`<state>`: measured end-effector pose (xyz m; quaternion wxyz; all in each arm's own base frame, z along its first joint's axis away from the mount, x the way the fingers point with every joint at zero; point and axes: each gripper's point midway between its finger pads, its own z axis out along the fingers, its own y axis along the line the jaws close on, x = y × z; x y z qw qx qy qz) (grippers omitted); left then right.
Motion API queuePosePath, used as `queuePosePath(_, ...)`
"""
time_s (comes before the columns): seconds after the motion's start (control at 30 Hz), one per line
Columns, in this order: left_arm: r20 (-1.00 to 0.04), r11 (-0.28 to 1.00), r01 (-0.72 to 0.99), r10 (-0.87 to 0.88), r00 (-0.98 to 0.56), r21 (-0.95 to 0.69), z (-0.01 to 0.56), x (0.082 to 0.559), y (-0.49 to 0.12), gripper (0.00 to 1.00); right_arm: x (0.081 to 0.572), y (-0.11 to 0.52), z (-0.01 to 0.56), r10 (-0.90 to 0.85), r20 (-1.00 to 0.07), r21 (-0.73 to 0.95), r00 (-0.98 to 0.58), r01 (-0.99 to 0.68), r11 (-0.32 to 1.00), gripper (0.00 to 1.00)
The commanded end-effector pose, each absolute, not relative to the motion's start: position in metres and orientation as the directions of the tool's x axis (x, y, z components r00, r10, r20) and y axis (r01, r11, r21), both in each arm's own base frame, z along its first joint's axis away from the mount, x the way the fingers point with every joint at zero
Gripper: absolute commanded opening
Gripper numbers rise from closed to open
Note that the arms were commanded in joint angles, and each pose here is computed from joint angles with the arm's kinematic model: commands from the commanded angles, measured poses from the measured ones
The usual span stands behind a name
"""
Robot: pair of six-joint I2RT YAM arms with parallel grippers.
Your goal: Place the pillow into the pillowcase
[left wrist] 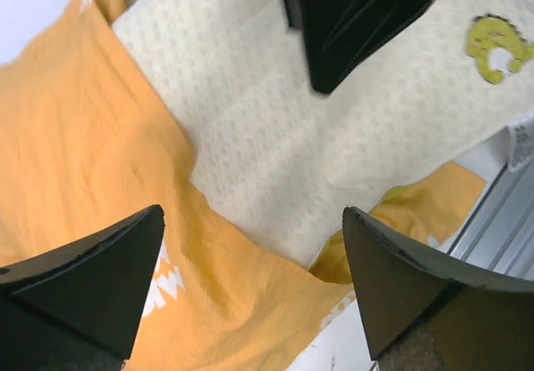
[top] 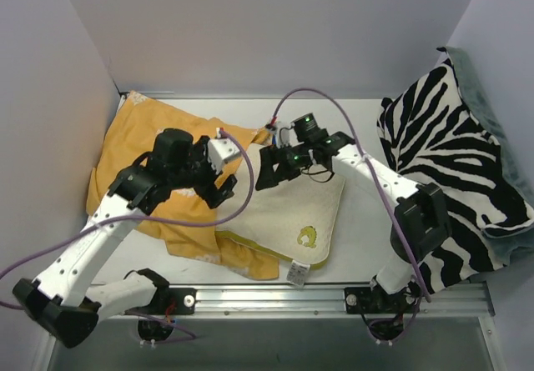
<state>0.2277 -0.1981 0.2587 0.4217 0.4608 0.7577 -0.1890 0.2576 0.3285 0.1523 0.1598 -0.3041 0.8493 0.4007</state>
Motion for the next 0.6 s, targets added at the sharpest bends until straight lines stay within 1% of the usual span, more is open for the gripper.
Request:
queuePosePath(0.0,-0.742,0.653,0.756,0.526,-0.417,0.038,0.232,0.260,-0.186,0.98,0.284,0.277,0.130,-0.313,-0.457,0.522,-0.832,-0.536,0.663,0.77)
queuePosePath(0.03,-0.700,0.686,0.725,0.551,-0.453,0.071,0.218,0.278,-0.183,0.97,0.292,0.266,0.122,-0.295,-0.441,0.499,-0.847,-0.505,0.704,0.77)
queuePosePath(0.07,-0.688,0.696,0.712,0.561,-0.461,0.089,0.213,0.287,-0.182,0.97,0.297,0.256,0.113,-0.279,-0.414,0.489,-0.867,-0.470,0.735,0.77)
queuePosePath(0.1,-0.649,0.697,0.709,0.590,-0.481,0.109,0.196,0.298,-0.182,0.98,0.306,0.238,0.107,-0.241,-0.391,0.475,-0.888,-0.419,0.774,0.77)
queuePosePath(0.17,-0.626,0.714,0.681,0.608,-0.489,0.162,0.190,0.316,-0.177,0.96,0.316,0.218,0.093,-0.210,-0.357,0.421,-0.910,-0.357,0.834,0.77)
queuePosePath(0.27,-0.561,0.715,0.663,0.649,-0.513,0.221,0.167,0.336,-0.172,0.92,0.318,0.196,0.086,-0.186,-0.312,0.382,-0.932,-0.302,0.873,0.77)
queuePosePath(0.37,-0.487,0.684,0.681,0.703,-0.518,0.263,0.142,0.345,-0.167,0.83,0.309,0.191,0.078,-0.200,-0.268,0.370,-0.942,-0.293,0.882,0.77)
queuePosePath(0.4,-0.477,0.678,0.679,0.712,-0.515,0.280,0.139,0.349,-0.164,0.79,0.305,0.190,0.074,-0.207,-0.246,0.370,-0.947,-0.289,0.883,0.77)
queuePosePath(0.43,-0.461,0.670,0.687,0.722,-0.515,0.282,0.132,0.350,-0.164,0.67,0.302,0.191,0.071,-0.213,-0.231,0.370,-0.949,-0.288,0.883,0.77)
queuePosePath(0.47,-0.457,0.665,0.692,0.726,-0.513,0.281,0.129,0.351,-0.165,0.61,0.299,0.191,0.063,-0.217,-0.203,0.375,-0.955,-0.280,0.884,0.75)
queuePosePath(0.53,-0.472,0.648,0.722,0.729,-0.496,0.242,0.127,0.349,-0.176,0.47,0.292,0.197,0.058,-0.224,-0.163,0.417,-0.961,-0.273,0.867,0.67)
queuePosePath(0.57,-0.477,0.634,0.738,0.735,-0.481,0.233,0.127,0.347,-0.182,0.35,0.289,0.199,0.051,-0.227,-0.136,0.433,-0.964,-0.264,0.862,0.63)
